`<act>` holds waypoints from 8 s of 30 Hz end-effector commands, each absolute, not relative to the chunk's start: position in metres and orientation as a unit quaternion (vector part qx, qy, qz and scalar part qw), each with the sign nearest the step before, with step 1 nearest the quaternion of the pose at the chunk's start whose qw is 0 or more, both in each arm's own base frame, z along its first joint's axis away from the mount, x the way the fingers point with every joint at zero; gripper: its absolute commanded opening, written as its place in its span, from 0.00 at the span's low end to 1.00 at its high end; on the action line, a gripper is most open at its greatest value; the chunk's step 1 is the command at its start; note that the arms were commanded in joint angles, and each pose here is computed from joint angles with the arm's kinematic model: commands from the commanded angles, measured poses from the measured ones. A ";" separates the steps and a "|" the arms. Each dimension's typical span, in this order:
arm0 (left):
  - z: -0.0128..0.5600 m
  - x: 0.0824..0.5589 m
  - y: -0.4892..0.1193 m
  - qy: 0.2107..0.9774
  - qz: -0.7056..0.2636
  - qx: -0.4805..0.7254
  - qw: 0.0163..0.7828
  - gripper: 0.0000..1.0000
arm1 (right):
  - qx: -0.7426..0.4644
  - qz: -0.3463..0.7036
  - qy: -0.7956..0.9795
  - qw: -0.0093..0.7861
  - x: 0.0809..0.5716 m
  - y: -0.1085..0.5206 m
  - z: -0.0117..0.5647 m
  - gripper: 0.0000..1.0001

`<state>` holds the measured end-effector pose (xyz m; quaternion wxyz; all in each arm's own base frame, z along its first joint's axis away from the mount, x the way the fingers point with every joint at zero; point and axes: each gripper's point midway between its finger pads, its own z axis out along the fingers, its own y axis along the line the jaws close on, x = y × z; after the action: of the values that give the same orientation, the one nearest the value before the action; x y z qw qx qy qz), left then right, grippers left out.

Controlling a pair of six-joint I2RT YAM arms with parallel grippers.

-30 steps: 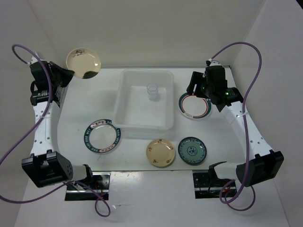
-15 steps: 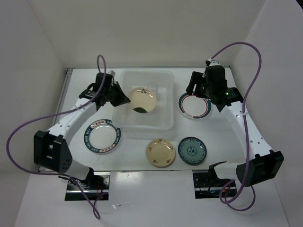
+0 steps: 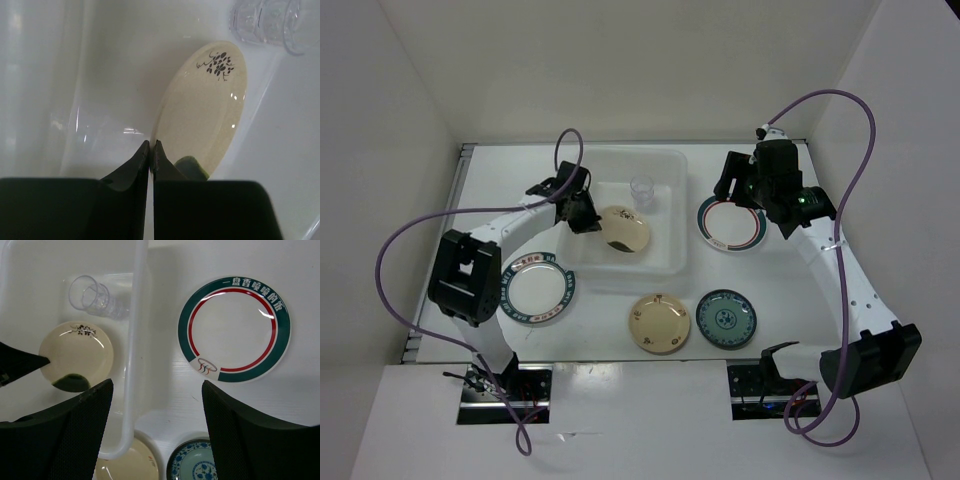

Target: Place the mixed dishes into the plastic bin

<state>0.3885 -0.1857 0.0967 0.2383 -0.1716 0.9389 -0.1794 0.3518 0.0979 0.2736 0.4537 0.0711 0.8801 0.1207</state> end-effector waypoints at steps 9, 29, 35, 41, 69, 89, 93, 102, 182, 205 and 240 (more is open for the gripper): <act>0.095 0.412 -0.187 0.936 -0.171 -0.165 0.259 0.18 | 0.073 0.125 0.866 0.478 0.357 0.097 0.287 0.77; 0.292 0.339 -0.103 0.837 -0.249 -0.222 0.433 0.88 | 0.071 0.126 0.871 0.469 0.362 0.100 0.281 0.77; 0.235 0.303 -0.043 0.835 -0.166 -0.324 0.412 0.86 | 0.069 0.130 0.872 0.466 0.362 0.101 0.277 0.77; 0.189 0.282 -0.051 0.844 -0.197 -0.341 0.364 0.86 | 0.112 0.081 0.876 0.462 0.359 0.080 0.263 0.77; 0.181 0.278 -0.068 0.836 -0.248 -0.336 0.357 0.87 | 0.353 0.048 0.910 0.212 0.372 -0.036 0.053 0.50; 0.187 0.277 -0.068 0.825 -0.258 -0.339 0.370 0.89 | 0.397 0.111 0.896 0.165 0.362 -0.025 0.001 0.35; 0.190 0.275 -0.068 0.820 -0.263 -0.341 0.377 0.89 | 0.414 0.129 0.883 0.178 0.365 -0.027 0.001 0.27; 0.187 0.274 -0.068 0.818 -0.265 -0.345 0.376 0.89 | 0.396 0.183 0.870 0.229 0.384 -0.016 0.022 0.00; 0.143 0.252 -0.081 0.855 -0.248 -0.303 0.339 0.90 | -0.020 0.295 0.936 0.193 0.376 0.240 0.104 0.00; 0.147 0.284 -0.006 0.860 -0.045 -0.339 0.380 0.93 | -0.061 0.276 0.907 0.313 0.379 0.222 0.230 0.55; 0.042 0.344 0.019 0.970 -0.048 -0.135 0.198 0.98 | -0.043 0.238 0.909 0.339 0.307 0.171 0.220 0.63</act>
<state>0.3273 0.0192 0.0306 0.1704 -0.1633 0.9709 -0.0396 0.3092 0.1761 0.2182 0.3297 -0.0379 0.9114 0.2431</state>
